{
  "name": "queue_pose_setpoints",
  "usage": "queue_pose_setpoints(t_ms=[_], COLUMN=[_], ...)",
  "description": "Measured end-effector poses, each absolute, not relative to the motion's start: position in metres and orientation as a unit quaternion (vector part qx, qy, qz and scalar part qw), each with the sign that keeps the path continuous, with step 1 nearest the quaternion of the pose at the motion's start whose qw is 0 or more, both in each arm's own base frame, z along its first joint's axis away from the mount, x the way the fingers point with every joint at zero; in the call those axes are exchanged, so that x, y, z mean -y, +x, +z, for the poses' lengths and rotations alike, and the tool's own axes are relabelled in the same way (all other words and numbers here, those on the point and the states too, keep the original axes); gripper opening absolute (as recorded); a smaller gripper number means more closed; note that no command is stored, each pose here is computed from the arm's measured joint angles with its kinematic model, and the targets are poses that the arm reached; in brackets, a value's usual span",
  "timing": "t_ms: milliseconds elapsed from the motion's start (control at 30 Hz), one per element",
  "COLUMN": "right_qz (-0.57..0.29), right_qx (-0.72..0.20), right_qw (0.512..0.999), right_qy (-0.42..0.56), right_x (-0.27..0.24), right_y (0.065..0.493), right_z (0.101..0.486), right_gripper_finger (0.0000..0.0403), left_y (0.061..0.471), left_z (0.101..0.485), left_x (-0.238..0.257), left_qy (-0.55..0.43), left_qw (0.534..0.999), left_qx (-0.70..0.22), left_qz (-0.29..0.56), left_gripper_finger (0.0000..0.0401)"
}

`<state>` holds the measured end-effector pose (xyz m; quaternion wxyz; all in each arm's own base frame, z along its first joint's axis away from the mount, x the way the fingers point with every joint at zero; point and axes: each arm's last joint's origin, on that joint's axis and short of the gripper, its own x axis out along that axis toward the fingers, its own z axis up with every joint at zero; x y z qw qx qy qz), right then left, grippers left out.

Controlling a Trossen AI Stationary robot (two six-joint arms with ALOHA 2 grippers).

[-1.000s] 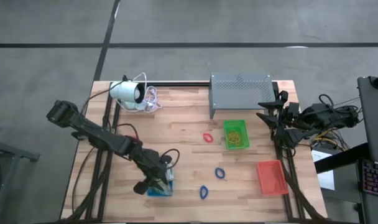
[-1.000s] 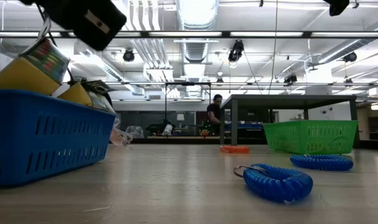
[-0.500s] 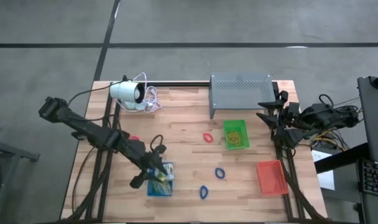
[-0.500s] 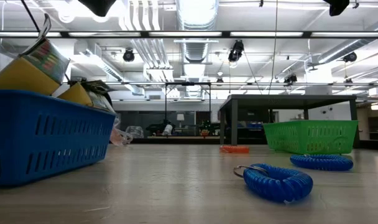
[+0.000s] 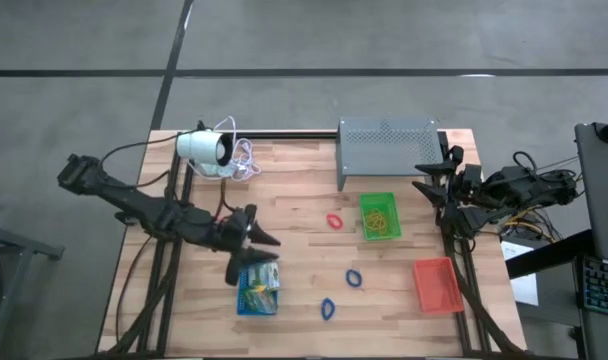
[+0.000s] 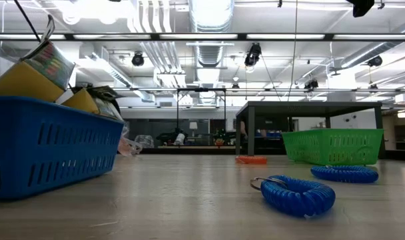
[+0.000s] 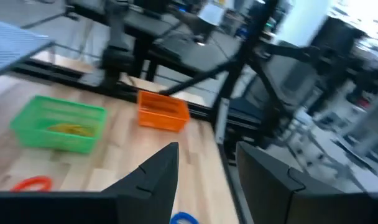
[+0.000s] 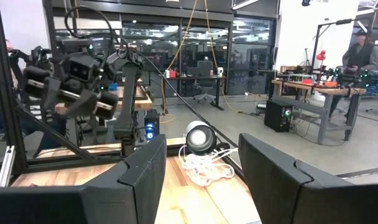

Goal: Pick & Place Office Desk Supplies
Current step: Put the orange spring keychain into the orange bin

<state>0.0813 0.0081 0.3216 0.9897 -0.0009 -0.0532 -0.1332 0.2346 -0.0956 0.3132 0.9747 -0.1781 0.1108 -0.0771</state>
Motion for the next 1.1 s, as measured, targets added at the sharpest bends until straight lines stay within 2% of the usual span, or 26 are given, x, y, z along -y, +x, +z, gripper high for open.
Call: queue_pose_setpoints(t_ms=[567, 767, 1100], right_qz=[-0.133, -0.133, -0.133], right_qx=[0.053, 0.053, 0.053], right_qw=[0.99, 0.99, 0.99], right_qy=[-0.001, -0.001, -0.001], right_x=[-0.008, -0.008, -0.008], right_y=[0.081, 0.081, 0.081], right_z=[0.322, 0.322, 0.322], right_gripper_finger=[0.0199, 0.0199, 0.0199], left_y=[0.241, 0.245, 0.237], left_z=[0.291, 0.29, 0.279], left_x=[0.05, 0.019, -0.043], left_qy=[-0.275, -0.246, -0.268], left_qw=[0.938, 0.942, 0.921], left_qx=[-0.193, -0.187, -0.258], left_qz=[0.082, 0.131, 0.118], left_gripper_finger=[0.0166, 0.0166, 0.0166])
